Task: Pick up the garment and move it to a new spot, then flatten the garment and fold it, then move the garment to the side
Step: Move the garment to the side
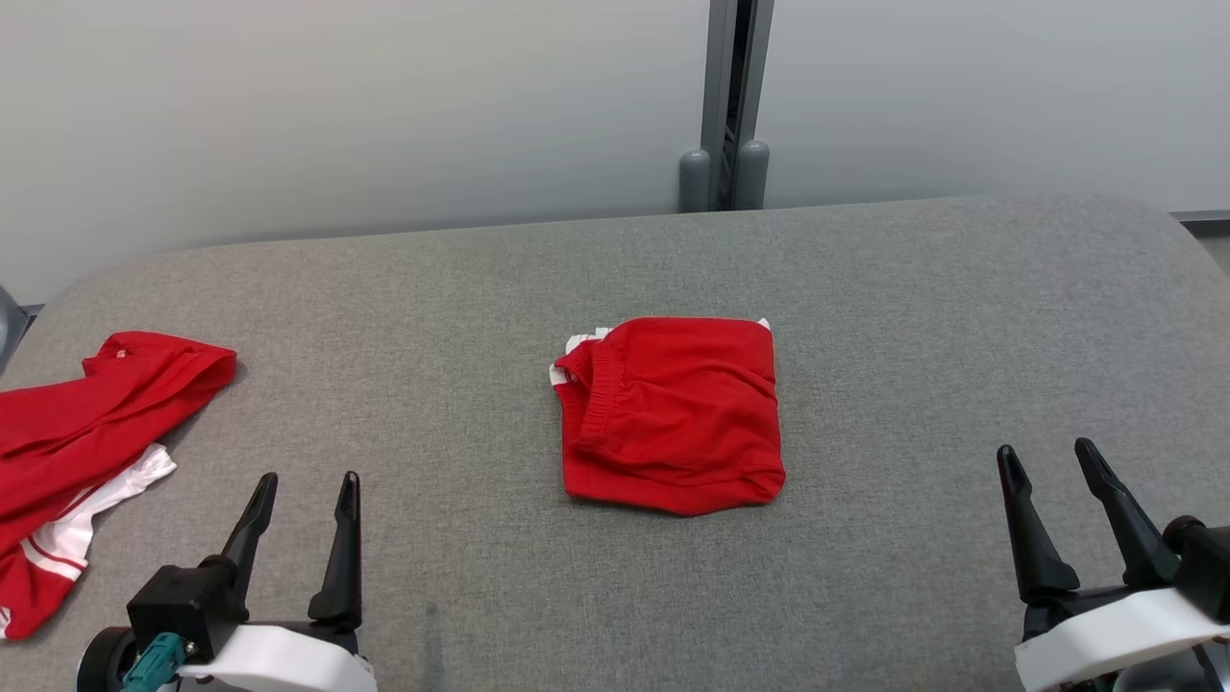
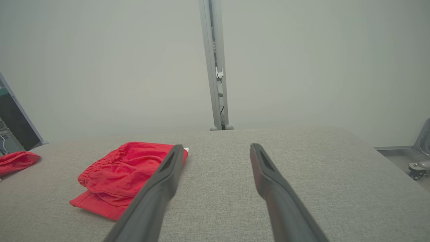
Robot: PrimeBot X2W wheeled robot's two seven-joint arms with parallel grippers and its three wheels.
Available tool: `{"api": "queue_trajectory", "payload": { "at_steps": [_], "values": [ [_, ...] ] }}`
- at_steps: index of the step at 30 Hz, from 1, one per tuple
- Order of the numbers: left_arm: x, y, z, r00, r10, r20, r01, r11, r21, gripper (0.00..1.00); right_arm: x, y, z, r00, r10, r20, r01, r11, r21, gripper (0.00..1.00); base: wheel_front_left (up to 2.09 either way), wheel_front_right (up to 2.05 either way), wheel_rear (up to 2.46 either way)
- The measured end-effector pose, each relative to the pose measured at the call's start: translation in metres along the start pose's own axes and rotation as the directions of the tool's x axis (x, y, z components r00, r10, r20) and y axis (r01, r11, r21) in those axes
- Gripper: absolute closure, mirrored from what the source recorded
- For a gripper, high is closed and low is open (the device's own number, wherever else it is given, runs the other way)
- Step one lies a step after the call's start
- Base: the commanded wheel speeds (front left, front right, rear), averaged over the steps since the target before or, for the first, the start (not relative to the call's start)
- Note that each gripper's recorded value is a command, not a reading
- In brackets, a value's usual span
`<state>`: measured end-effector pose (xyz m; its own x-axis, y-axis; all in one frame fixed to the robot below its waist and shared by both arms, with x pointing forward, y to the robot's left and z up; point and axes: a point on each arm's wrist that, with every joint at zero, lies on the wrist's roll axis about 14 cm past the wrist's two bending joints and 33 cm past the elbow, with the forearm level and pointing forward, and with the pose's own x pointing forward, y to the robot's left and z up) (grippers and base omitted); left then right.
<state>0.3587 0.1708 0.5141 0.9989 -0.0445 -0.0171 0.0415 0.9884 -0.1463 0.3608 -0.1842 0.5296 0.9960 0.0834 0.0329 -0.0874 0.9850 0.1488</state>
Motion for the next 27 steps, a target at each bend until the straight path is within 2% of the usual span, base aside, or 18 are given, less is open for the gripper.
{"api": "queue_trajectory", "payload": {
  "at_steps": [7,13,20,27],
  "values": [
    [0.004,0.001,0.0,1.0,0.001,0.0,-0.001,1.0,0.001,0.0,0.004,0.0,-0.003,1.0,-0.001,-0.01,0.001,1.0,0.003,0.0,0.0,0.0,0.0],
    [0.017,0.002,0.001,1.0,0.001,0.008,-0.001,1.0,-0.002,0.0,0.026,0.001,-0.008,0.999,0.015,-0.03,-0.015,1.0,0.004,0.0,0.0,0.0,0.0],
    [0.037,0.005,-0.008,1.0,0.007,-0.003,-0.007,1.0,-0.013,0.0,0.067,0.017,-0.04,0.989,0.078,-0.128,-0.076,0.997,0.021,0.0,0.0,0.0,0.0],
    [0.052,0.015,-0.028,0.999,0.032,-0.038,-0.033,0.999,-0.022,0.0,0.101,0.044,-0.091,0.95,0.171,-0.263,-0.158,0.985,0.068,0.0,0.0,0.0,0.0]
  ]
}}
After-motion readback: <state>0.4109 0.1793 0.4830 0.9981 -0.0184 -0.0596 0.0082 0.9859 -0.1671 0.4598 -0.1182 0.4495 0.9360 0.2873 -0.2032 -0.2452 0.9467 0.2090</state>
